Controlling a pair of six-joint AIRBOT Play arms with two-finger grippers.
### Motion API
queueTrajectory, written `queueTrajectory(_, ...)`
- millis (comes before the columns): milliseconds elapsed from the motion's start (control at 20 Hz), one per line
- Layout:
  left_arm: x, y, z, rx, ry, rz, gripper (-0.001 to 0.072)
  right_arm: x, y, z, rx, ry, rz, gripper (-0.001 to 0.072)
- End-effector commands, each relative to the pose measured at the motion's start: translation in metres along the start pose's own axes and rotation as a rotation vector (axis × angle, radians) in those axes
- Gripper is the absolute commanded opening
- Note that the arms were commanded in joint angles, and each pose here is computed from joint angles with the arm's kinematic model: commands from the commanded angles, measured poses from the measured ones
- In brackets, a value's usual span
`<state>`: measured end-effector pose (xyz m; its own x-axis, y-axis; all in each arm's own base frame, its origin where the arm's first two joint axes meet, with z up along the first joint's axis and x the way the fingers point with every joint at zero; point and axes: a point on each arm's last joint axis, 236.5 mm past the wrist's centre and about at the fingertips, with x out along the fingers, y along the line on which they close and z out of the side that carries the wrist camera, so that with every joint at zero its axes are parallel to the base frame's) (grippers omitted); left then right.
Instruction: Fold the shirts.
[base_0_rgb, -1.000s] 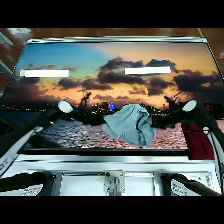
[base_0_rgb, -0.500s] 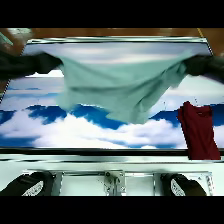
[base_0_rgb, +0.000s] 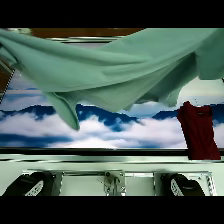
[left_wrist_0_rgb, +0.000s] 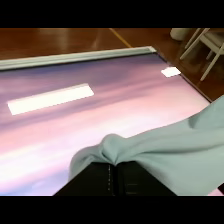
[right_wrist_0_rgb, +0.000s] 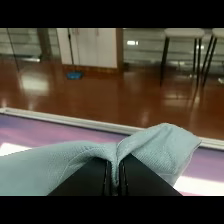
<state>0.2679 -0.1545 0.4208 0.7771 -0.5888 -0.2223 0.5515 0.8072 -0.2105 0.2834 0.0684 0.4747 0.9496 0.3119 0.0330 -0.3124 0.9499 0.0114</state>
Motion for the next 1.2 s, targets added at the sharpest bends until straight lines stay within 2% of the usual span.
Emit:
queueTrajectory(0,-0.009,0.013,-0.054,-0.036,0.222,0.063,0.0035,-0.009,-0.006,0.018,-0.003,-0.043,-0.040,0.0063)
queueTrajectory(100,-0.003,0.038,-0.094,-0.095,0.352,0.148,0.0035,0.008,-0.024,-0.003,-0.001,0.036,-0.086,0.0063)
queueTrajectory(200,0.011,0.057,-0.136,-0.148,0.466,0.186,0.0035,0.038,-0.032,-0.043,0.043,0.170,-0.063,0.0063)
queueTrajectory(350,0.036,0.082,-0.221,-0.247,0.658,0.224,0.0035,0.091,-0.046,-0.142,0.129,0.486,-0.006,0.0063)
queueTrajectory(450,0.054,0.119,-0.266,-0.281,0.716,0.330,0.0035,0.130,-0.059,-0.211,0.195,0.652,0.013,0.0063)
queueTrajectory(700,0.115,0.195,-0.315,-0.453,0.695,0.437,0.0035,0.228,-0.061,-0.357,0.283,0.818,0.036,0.0063)
queueTrajectory(1000,0.186,0.241,-0.342,-0.660,0.546,0.445,0.0036,0.267,-0.056,-0.448,0.475,0.881,-0.050,0.0073)
queueTrajectory(1050,0.192,0.241,-0.352,-0.699,0.553,0.439,0.0037,0.264,-0.054,-0.458,0.496,0.914,-0.053,0.0094)
queueTrajectory(1100,0.196,0.242,-0.363,-0.730,0.574,0.437,0.0049,0.262,-0.051,-0.462,0.506,0.931,-0.046,0.0257)
queueTrajectory(1150,0.197,0.242,-0.372,-0.740,0.598,0.439,0.0226,0.261,-0.051,-0.461,0.508,0.934,-0.044,0.0539)
